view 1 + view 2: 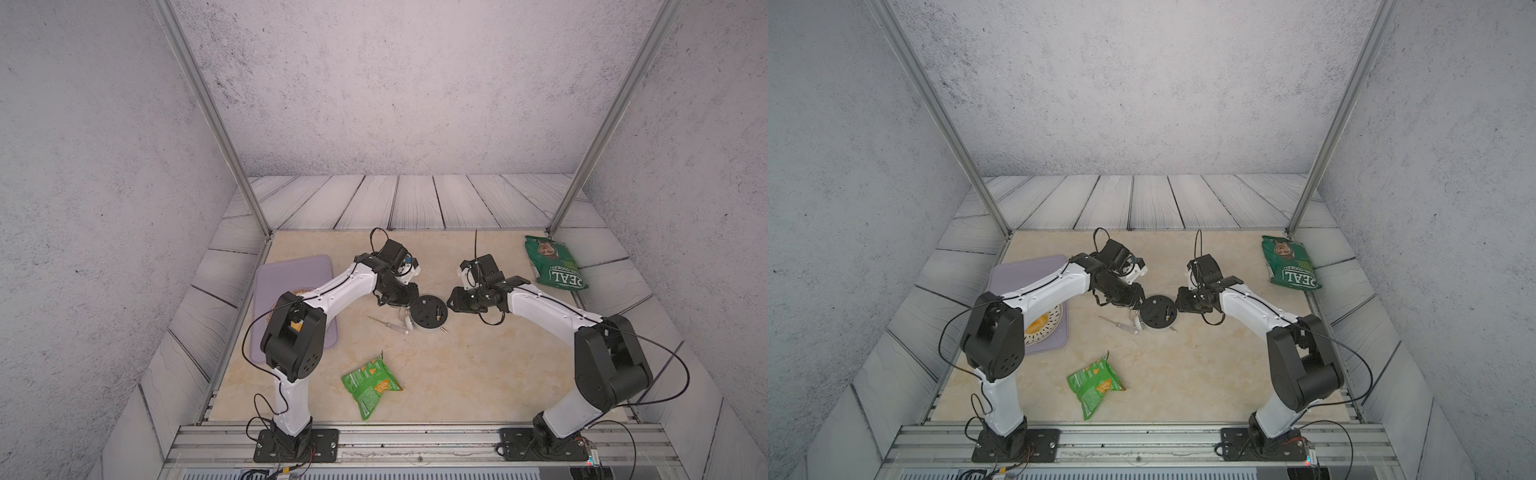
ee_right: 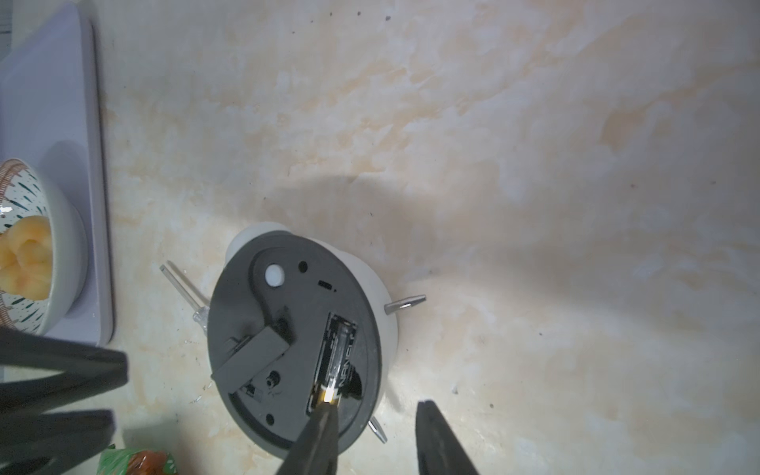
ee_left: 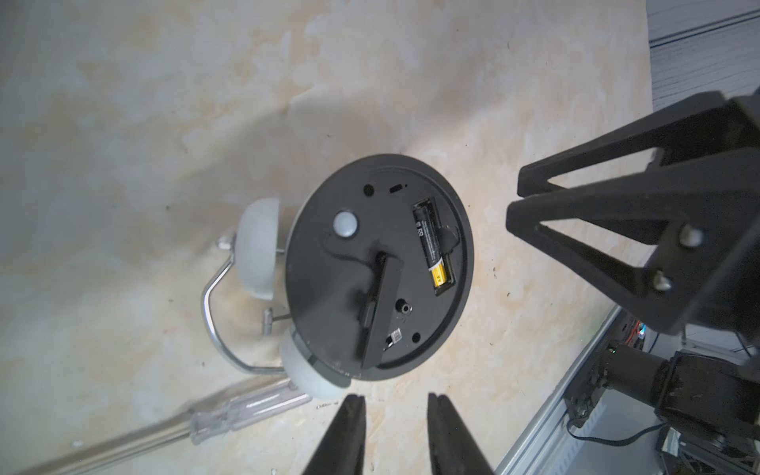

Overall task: Remove the battery from the alarm
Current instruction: Pick up the cover from the alarm.

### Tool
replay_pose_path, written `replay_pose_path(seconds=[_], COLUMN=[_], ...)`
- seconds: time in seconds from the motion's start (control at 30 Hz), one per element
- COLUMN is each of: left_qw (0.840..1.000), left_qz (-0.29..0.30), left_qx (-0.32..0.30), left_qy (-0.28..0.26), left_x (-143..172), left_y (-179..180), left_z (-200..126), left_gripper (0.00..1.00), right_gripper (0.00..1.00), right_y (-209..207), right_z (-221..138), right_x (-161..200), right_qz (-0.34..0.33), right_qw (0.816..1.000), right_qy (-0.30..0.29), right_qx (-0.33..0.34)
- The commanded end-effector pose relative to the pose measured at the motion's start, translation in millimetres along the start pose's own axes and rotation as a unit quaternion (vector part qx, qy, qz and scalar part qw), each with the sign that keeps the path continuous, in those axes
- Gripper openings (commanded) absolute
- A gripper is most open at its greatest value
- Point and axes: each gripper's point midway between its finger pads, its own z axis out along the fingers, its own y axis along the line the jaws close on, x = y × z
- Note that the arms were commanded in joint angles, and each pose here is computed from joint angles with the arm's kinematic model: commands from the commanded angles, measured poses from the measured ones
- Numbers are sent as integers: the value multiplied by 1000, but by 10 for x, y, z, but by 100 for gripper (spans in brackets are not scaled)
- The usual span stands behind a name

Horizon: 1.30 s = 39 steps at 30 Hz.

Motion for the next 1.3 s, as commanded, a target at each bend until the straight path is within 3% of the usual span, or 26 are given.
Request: replay_pose_path(seconds=[0.0,0.37,0.93,1.03,1.13,1.27], left_qw=[999,998,997,997,997,998], left_qz=[22,12,-15,-19,-23,-26], left_qx=[-16,-10,-1,1,9,14], left_qy=[27,55,70,69,67,54], left_x=[18,-45,-47,-62,-77,-127], left_y=[25,96,217,231,215,180], left_z=[64,304,544,556,545,430], left_gripper=[31,25,20,15,2,0], right_gripper=[38,57,57,57,57,57], right_y=[78,86,90,90,84,74], right_z=[-138,-214,-177,-176,-170,-171], right_x=[-123,-169,-146,-136,-125,-112], right_qz=[11,-7,-13,-14,-15,-20], right_qw=[998,995,995,995,995,996], right_qy=[-43,-70,-59,-57,-55,-52], right_qx=[-41,-72,-78,-78,-77,-74])
